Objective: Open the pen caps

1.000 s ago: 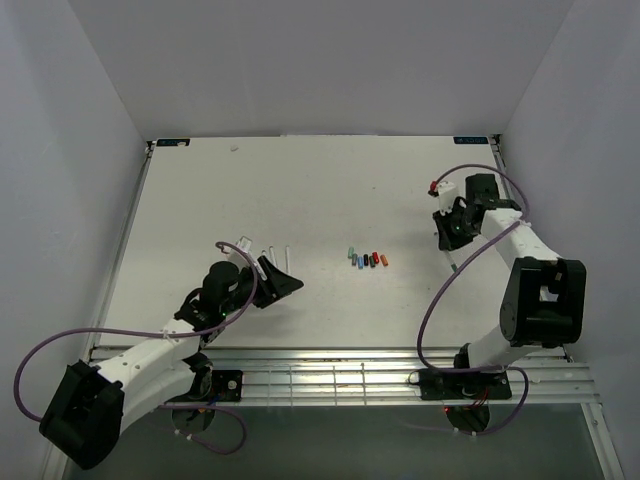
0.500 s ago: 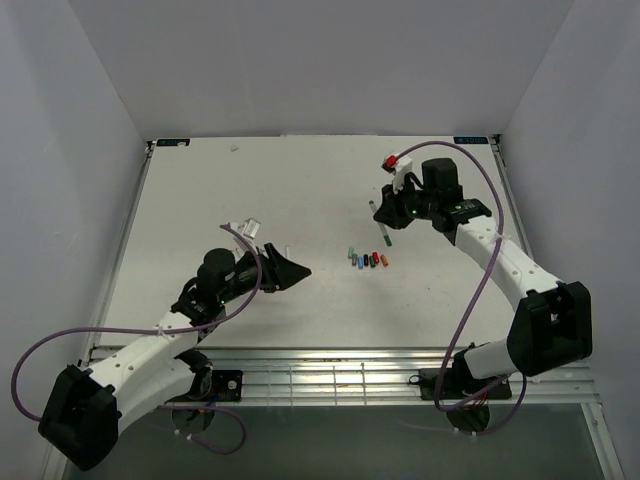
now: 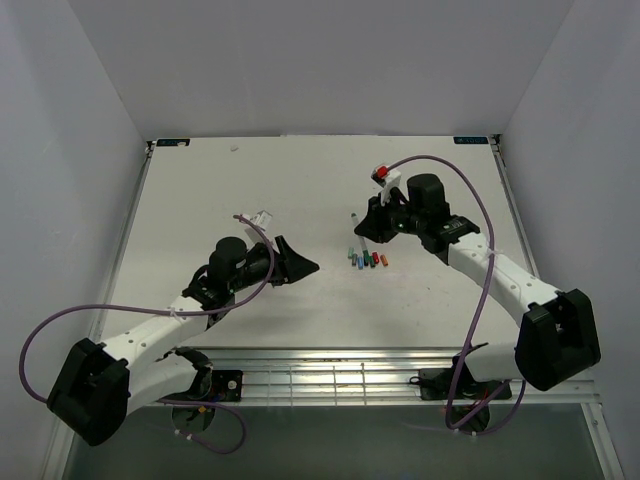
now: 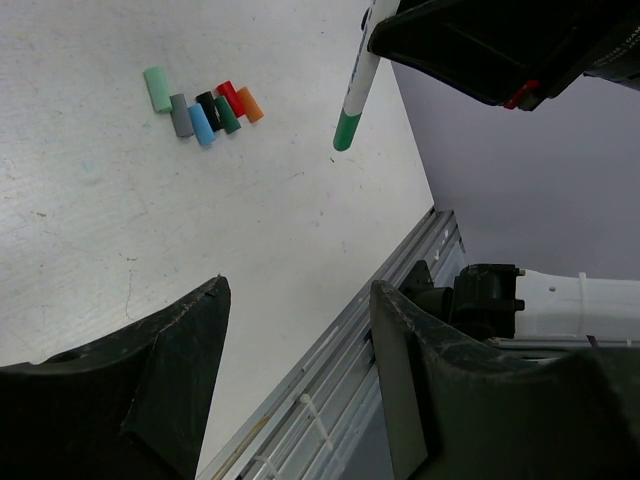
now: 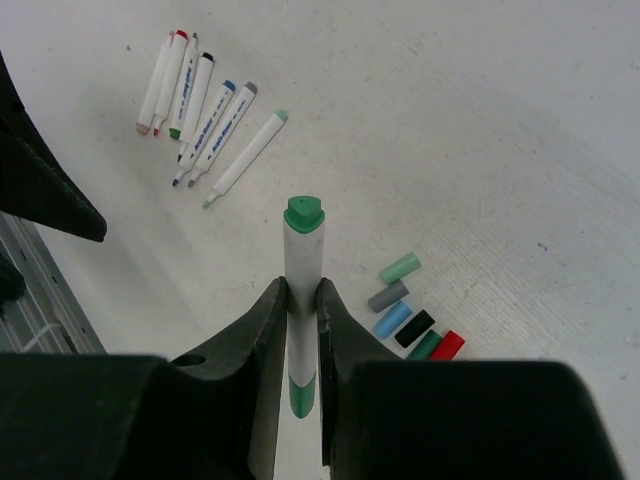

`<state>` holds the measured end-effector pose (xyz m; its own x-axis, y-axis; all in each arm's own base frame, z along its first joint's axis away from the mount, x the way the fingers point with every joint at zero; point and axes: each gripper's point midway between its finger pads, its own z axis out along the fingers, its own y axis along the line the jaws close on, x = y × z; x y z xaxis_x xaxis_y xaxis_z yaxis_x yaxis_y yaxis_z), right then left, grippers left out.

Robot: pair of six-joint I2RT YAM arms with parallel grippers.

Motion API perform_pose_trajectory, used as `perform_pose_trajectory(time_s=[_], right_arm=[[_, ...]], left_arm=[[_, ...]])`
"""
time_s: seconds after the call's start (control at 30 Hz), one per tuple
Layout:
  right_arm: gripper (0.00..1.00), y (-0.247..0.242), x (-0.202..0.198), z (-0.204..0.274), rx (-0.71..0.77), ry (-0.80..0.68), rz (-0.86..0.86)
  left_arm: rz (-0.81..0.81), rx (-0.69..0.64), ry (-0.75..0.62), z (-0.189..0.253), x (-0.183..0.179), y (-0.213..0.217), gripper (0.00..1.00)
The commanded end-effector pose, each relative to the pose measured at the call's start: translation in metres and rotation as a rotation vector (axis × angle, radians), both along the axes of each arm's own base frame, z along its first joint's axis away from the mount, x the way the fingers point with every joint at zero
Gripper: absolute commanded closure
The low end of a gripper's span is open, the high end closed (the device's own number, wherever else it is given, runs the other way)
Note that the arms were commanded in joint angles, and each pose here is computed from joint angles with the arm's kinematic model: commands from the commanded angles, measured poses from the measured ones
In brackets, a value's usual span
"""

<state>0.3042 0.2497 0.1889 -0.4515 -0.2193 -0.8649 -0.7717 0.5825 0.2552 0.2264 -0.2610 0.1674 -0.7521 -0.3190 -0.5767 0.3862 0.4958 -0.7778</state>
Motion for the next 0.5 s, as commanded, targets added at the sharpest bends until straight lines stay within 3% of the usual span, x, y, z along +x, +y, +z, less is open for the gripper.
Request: perform_pose_trajectory(time_s=[0.0,0.13,0.3,0.47], right_arm=[[0.92,-0.001,0.015,0.008,0.049,0.089,-0.163],[0.92,0.009,0.008,0.011,0.051,0.184,-0.119],[0.92,0.022,-0.004,0.035,0.310,0.167,-0.143],[0.92,0.038,-0.022,0.037,0.501,0.388,-0.185]], left_arm=[[-0.007,-0.014,-0.061,0.017,0.004,-0.003,0.32],[-0.045,-0.009,-0.059,0.016,0.003,-0.011,0.32],[-0.126,-0.042,-0.113,0.026,-0.003,-0.032,0.32],[-0.132,-0.058,-0.138,0.027,0.000,-0.044,0.32]])
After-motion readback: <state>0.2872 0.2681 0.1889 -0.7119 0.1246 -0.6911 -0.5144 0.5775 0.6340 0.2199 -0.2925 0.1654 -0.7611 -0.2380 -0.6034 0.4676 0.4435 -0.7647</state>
